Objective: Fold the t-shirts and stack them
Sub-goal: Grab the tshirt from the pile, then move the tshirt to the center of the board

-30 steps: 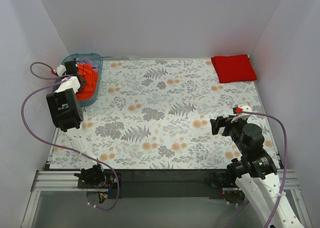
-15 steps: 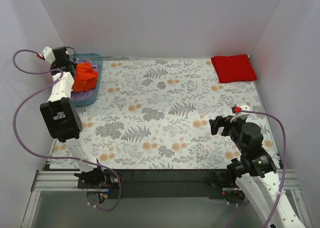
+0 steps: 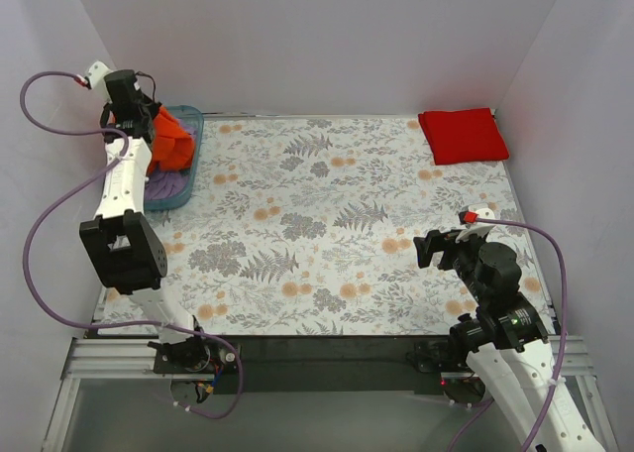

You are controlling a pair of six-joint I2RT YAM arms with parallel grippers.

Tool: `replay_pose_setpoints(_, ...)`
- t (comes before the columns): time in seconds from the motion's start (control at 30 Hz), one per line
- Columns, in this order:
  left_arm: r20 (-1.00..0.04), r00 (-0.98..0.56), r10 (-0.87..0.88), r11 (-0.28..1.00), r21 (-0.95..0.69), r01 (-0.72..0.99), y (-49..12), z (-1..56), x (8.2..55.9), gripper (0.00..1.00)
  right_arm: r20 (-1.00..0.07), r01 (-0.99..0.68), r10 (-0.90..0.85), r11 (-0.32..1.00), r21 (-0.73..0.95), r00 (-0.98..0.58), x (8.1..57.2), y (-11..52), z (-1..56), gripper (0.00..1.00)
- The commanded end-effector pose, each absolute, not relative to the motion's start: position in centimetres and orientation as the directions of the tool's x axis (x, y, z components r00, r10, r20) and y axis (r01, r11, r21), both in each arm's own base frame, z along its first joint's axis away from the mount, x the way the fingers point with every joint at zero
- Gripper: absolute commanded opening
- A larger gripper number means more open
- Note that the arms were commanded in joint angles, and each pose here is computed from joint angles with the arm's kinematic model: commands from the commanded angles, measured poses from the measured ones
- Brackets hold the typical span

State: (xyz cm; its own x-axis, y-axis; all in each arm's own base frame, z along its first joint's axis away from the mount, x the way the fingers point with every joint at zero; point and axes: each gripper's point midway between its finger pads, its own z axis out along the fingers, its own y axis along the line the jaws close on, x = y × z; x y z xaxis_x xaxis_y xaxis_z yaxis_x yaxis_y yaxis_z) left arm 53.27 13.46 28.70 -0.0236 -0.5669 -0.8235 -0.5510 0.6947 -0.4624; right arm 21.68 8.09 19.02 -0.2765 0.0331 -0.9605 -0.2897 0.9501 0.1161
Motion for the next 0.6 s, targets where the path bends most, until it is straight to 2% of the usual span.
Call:
replay_pose_setpoints(0.0, -0.865, 0.113, -0.489, 0.8, -0.496, -0.337, 8.2, 42.6, 51.6, 0.0, -0.966, -0.302, 0.042, 0.946, 0.121, -0.256, 21.9, 8.4, 19.9, 0.98)
replay_pose_setpoints(0.07, -0.886, 0.114, -0.448, 0.85, -0.462, -0.252, 4.1, 45.8, 51.3, 0.0, -0.966, -0.307, 0.041, 0.944, 0.12, -0.254, 21.9, 8.4, 19.9, 0.98)
replay_pose_setpoints(0.13, -0.896, 0.066, -0.439, 0.894, -0.443, -0.073, -3.2, 48.3, 50.7, 0.0, -0.968, -0.307, 0.037, 0.945, 0.115, -0.247, 21.9, 8.4, 20.1, 0.98)
replay_pose_setpoints(0.27, -0.904, 0.062, -0.422, 0.898, -0.408, 0.164, -11.5, 53.3, 47.1, 0.0, -0.972, -0.338, 0.014, 0.936, 0.095, -0.234, 21.7, 8.7, 21.4, 0.98)
replay_pose_setpoints(0.4, -0.889, 0.058, -0.455, 0.838, -0.405, 0.366, -15.7, 57.4, 41.4, 0.0, -0.972, -0.356, -0.009, 0.931, 0.077, -0.234, 21.7, 8.9, 23.8, 0.99)
replay_pose_setpoints(0.57, -0.895, 0.001, -0.447, 0.772, -0.385, 0.506, -18.1, 57.6, 37.0, 0.0, -0.971, -0.364, -0.029, 0.929, 0.061, -0.236, 21.7, 8.9, 25.2, 0.98)
